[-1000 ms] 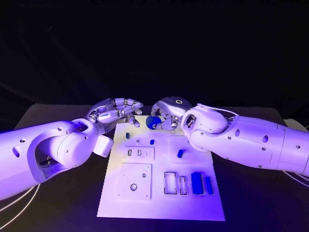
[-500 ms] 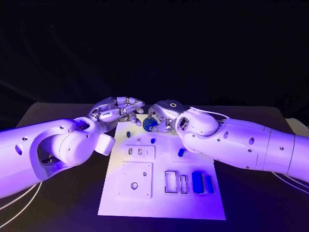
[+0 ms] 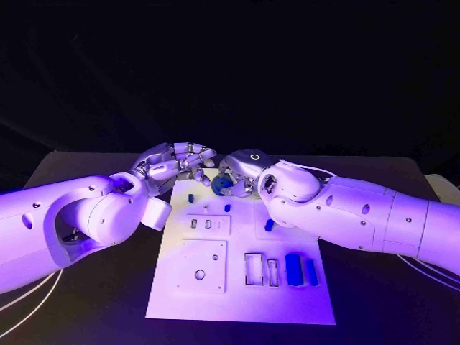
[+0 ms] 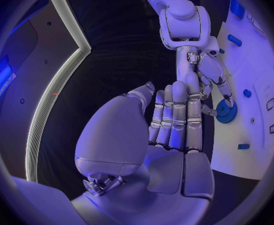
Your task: Assemble the parts on the task board
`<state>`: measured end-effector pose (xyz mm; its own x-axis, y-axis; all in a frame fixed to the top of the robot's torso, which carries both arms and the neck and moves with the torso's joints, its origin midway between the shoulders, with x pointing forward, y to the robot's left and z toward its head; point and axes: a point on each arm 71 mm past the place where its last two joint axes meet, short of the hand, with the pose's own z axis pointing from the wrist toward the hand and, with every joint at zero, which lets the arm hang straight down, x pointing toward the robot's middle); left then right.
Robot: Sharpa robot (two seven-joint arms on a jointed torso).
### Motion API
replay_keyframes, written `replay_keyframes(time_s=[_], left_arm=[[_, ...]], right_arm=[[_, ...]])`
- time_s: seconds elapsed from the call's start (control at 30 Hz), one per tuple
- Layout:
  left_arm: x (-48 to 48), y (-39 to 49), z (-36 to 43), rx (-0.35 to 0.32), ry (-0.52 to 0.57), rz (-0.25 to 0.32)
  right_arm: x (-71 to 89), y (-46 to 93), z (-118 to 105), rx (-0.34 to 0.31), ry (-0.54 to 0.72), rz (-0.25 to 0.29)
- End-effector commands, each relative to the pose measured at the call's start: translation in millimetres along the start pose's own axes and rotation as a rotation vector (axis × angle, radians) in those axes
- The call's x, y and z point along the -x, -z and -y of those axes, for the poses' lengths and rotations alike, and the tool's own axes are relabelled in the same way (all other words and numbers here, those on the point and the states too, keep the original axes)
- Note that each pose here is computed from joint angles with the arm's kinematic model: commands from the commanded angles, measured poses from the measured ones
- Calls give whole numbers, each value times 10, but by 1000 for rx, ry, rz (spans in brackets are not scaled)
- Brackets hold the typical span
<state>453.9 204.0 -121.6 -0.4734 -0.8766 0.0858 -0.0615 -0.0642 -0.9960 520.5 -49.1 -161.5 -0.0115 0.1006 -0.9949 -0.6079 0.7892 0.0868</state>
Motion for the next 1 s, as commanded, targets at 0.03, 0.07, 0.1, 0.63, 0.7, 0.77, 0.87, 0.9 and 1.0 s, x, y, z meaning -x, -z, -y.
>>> replay_keyframes(time_s=[0.03, 0.07, 0.1, 0.63, 0.7, 0.77, 0.87, 0.9, 1.0], left_arm=[[-29, -3, 10, -5, 7, -20], [-29, -3, 10, -5, 7, -20], [-29, -3, 10, -5, 7, -20], [-22, 0, 10, -5, 6, -17], [-20, 1, 11, -5, 6, -16], [-17, 2, 11, -4, 5, -15], [-14, 3, 10, -4, 5, -14], [-14, 3, 10, -4, 5, -15], [-13, 3, 10, -4, 5, -15]], right_arm=[[3, -13, -3, -2, 15, 11], [2, -20, 0, -6, 16, 13], [1, -25, 3, -8, 18, 14], [-42, -35, -34, 6, 19, -29], [-44, -34, -24, 2, 19, -30], [-44, -33, -9, -3, 20, -29], [-43, -35, 14, -12, 21, -26], [-43, -35, 19, -15, 21, -25], [-42, -33, 31, -20, 21, -24]])
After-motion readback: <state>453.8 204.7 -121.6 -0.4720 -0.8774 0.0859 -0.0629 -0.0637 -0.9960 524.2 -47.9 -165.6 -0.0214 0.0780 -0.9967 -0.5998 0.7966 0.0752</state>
